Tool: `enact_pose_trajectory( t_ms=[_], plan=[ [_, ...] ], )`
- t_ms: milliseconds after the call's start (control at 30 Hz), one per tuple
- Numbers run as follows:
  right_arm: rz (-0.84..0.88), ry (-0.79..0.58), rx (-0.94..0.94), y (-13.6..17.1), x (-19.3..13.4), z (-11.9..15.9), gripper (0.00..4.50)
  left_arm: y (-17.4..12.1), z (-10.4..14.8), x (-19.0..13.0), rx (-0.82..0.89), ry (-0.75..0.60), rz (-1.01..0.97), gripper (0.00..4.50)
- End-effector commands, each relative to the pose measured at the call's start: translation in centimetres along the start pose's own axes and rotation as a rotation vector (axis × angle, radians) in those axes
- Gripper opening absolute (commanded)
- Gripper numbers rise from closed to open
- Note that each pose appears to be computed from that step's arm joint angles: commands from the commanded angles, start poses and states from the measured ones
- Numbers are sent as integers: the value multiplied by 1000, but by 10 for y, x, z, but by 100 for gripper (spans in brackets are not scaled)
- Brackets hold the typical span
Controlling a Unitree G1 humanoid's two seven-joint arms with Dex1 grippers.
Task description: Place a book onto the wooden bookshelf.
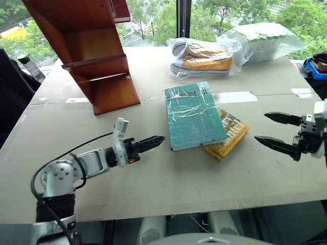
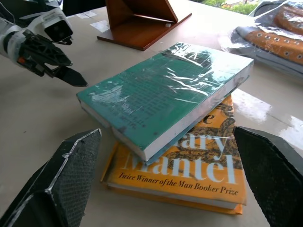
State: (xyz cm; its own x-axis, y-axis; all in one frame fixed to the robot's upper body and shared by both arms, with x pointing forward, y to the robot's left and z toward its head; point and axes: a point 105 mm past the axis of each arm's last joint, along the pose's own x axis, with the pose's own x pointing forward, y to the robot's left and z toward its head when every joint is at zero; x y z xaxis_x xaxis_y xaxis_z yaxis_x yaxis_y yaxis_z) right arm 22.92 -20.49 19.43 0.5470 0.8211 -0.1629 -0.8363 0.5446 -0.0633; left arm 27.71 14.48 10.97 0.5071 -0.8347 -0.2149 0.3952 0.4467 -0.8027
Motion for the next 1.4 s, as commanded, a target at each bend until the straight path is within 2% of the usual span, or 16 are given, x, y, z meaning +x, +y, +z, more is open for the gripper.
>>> enact_pose_trajectory(
  t_ms=[33, 333, 500, 533, 567, 767, 833, 867, 967, 1067, 1133, 1233, 1400],
  plan=[
    [30, -75, -56, 20, -4, 15, 442, -7, 3, 16, -54, 34, -55, 450],
    [3, -70, -34, 30, -9, 17, 442, -2, -7, 55, -112, 168, -63, 450],
    [8, -76, -30, 32, -9, 18, 442, -1, -1, 62, -96, 177, -62, 450],
    [9, -77, -29, 32, -9, 18, 450, -2, 0, 62, -91, 177, -67, 395],
    [9, -76, -28, 31, -10, 18, 450, -3, 0, 62, -88, 176, -76, 367],
    [11, -72, -26, 29, -11, 15, 450, -9, 2, 63, -101, 148, -111, 66],
    [14, -72, -27, 28, -10, 15, 450, -15, 6, 63, -83, 119, -135, 1],
    [16, -73, -27, 28, -10, 15, 450, -19, 9, 62, -71, 101, -149, 1],
    [19, -93, -36, 25, -11, 18, 450, -47, 34, 50, 101, -14, -197, 1],
    [3, -170, -51, 16, -11, 27, 450, -84, 47, 33, 362, -51, -238, 1],
    [-2, -215, -47, 8, -9, 33, 450, -105, 53, 25, 582, -70, -207, 1],
    [-5, -245, -53, -1, -8, 37, 450, -127, 68, 18, 812, -124, -151, 1],
    [41, -339, -60, -19, 0, 53, 450, -137, 100, 6, 1592, -51, 242, 1]
  ],
)
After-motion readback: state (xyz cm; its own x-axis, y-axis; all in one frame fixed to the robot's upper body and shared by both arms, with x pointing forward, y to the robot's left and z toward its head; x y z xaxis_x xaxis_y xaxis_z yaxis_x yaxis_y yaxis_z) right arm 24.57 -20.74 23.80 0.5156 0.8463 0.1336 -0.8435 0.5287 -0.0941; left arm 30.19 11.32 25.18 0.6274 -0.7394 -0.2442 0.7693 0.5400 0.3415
